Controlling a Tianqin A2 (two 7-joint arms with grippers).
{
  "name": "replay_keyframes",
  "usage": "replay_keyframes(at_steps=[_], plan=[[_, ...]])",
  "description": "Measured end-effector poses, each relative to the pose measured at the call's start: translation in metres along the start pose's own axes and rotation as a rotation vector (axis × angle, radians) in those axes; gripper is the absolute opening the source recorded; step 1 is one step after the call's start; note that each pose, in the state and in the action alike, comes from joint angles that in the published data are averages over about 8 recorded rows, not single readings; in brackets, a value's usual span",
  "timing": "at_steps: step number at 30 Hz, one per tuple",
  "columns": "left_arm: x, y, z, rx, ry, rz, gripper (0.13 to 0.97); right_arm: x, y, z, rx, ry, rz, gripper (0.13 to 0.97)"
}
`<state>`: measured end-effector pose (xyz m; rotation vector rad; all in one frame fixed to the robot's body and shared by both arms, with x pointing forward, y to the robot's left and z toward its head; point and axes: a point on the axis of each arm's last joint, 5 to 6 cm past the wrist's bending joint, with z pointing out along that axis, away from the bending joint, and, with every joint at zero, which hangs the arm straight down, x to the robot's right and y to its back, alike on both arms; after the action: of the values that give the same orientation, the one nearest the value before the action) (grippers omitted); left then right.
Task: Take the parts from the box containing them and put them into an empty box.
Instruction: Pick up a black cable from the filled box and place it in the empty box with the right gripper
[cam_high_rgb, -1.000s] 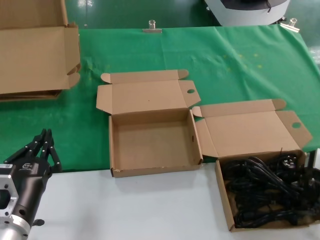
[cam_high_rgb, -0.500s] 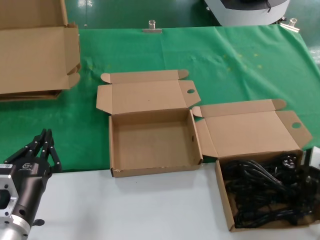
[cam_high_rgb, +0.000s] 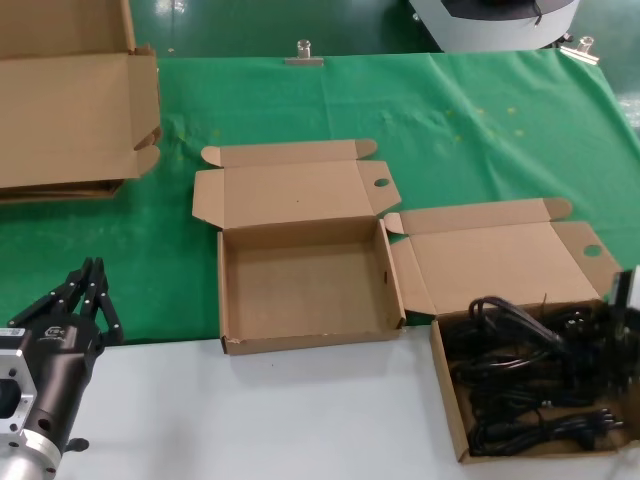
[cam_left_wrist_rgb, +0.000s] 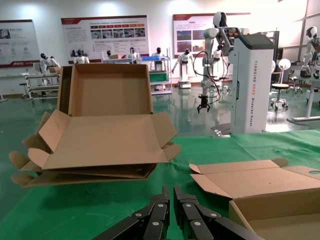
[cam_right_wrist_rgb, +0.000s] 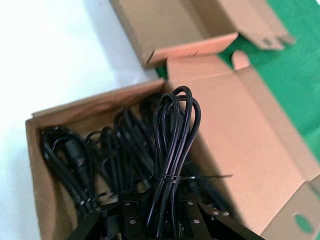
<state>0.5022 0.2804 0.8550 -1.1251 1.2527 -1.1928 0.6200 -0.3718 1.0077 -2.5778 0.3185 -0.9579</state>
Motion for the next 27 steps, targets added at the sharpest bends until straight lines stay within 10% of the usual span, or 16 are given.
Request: replay_keyframes(at_steps=[14,27], plan=[[0.0000,0.0000,0.000,0.000,0.000,0.000,0.172,0.035,-0.052,-0.024,0.110,0.113,-0.085,0.215],[0.0000,0.0000,0.000,0.000,0.000,0.000,0.172,0.032,-0.117,0.016,0.196,0.139,-0.237,0.214]])
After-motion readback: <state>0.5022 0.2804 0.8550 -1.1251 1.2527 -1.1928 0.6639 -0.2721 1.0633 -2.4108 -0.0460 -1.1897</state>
